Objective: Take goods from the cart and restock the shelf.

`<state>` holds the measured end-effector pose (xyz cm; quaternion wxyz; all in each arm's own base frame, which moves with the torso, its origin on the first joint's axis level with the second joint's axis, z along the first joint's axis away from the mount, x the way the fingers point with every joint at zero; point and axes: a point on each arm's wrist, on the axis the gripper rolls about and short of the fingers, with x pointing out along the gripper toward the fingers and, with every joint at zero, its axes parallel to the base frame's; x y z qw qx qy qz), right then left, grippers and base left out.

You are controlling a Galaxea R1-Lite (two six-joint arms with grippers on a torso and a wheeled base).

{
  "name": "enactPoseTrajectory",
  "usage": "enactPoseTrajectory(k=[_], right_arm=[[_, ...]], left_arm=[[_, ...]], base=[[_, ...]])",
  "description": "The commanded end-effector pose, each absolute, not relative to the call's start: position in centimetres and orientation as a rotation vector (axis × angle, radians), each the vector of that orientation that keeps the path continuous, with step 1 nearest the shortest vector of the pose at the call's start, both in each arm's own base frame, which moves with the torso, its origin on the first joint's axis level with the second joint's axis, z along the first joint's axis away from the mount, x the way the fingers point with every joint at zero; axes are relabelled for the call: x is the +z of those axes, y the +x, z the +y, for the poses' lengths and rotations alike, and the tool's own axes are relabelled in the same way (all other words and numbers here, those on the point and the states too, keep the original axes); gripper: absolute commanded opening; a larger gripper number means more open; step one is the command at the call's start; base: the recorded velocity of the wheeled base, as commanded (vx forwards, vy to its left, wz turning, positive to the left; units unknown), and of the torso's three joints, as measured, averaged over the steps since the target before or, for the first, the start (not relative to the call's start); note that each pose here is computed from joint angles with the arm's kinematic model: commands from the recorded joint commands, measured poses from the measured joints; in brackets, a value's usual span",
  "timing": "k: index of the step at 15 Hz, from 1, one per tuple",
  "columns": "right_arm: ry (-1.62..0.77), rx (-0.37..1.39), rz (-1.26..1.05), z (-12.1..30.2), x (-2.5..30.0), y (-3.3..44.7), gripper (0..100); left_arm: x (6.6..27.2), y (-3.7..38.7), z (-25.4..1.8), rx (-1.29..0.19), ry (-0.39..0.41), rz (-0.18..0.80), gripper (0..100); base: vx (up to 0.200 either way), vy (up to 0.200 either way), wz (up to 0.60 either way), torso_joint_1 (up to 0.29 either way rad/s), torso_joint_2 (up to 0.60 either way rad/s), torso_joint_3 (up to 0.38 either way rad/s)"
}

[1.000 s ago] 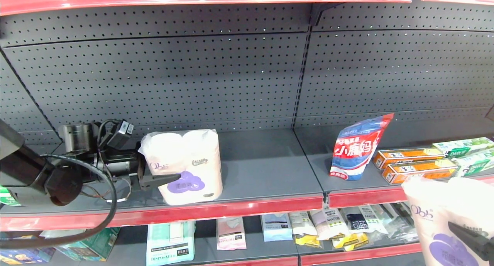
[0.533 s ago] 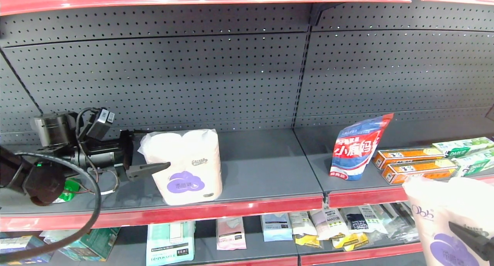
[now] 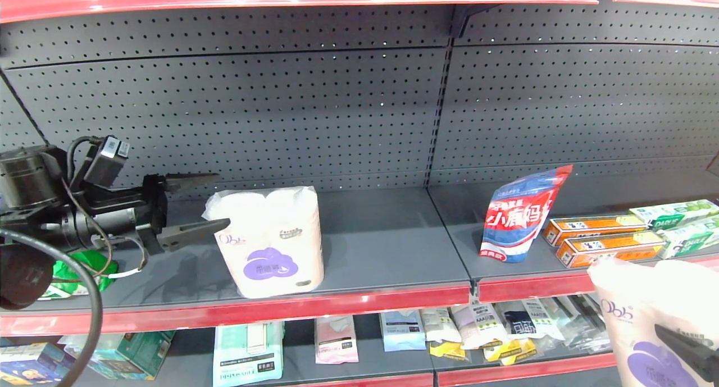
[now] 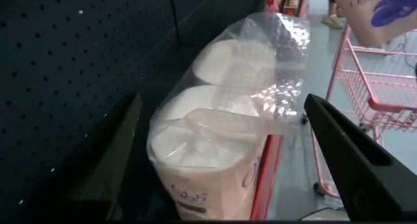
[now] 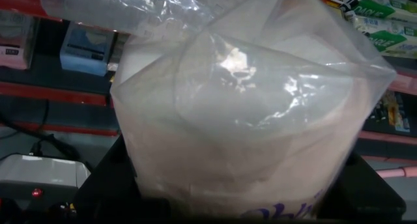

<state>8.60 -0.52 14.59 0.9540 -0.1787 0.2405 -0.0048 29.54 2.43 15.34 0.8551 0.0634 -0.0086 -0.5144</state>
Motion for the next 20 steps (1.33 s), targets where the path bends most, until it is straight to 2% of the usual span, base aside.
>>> enactPoseTrajectory(k=[1,3,5,10,13,16,18,20], right_arm=[[-0.363,-0.011,0.486,-0.5,14.6,8.6,0],[-0.363,-0.008,0.494,-0.5,14.4,8.5,0],[-0.363,-0.008,0.493,-0.5,14.4,8.5,0],[-0.361,0.000,0.488,-0.5,14.6,8.7,0],[-0.358,0.007,0.487,-0.5,14.7,8.8,0],[-0.352,0.016,0.486,-0.4,14.6,8.7,0],[-0.348,0.029,0.456,-0.4,15.4,9.1,0],[-0.348,0.039,0.432,-0.4,16.0,9.2,0]], left_arm=[[16.0,29.5,2.9,-1.048,0.133,-0.026,100],[17.8,28.7,2.9,-0.991,0.072,-0.026,100],[18.6,28.5,2.9,-0.893,0.021,-0.022,100],[18.6,28.4,2.9,-0.495,0.030,-0.071,100],[17.3,26.8,2.9,-0.253,0.027,-0.016,100],[18.1,26.5,3.3,-0.020,0.029,-0.028,100],[18.7,25.1,3.7,0.142,0.021,0.022,100],[19.4,22.8,2.9,0.138,0.017,0.035,100]], base=[[0.000,0.000,0.00,0.000,0.00,0.000],[0.000,0.000,0.00,0.000,0.00,0.000],[0.000,0.000,0.00,0.000,0.00,0.000],[0.000,0.000,0.00,0.000,0.00,0.000],[0.000,0.000,0.00,0.000,0.00,0.000],[0.000,0.000,0.00,0.000,0.00,0.000],[0.000,0.000,0.00,0.000,0.00,0.000],[0.000,0.000,0.00,0.000,0.00,0.000]])
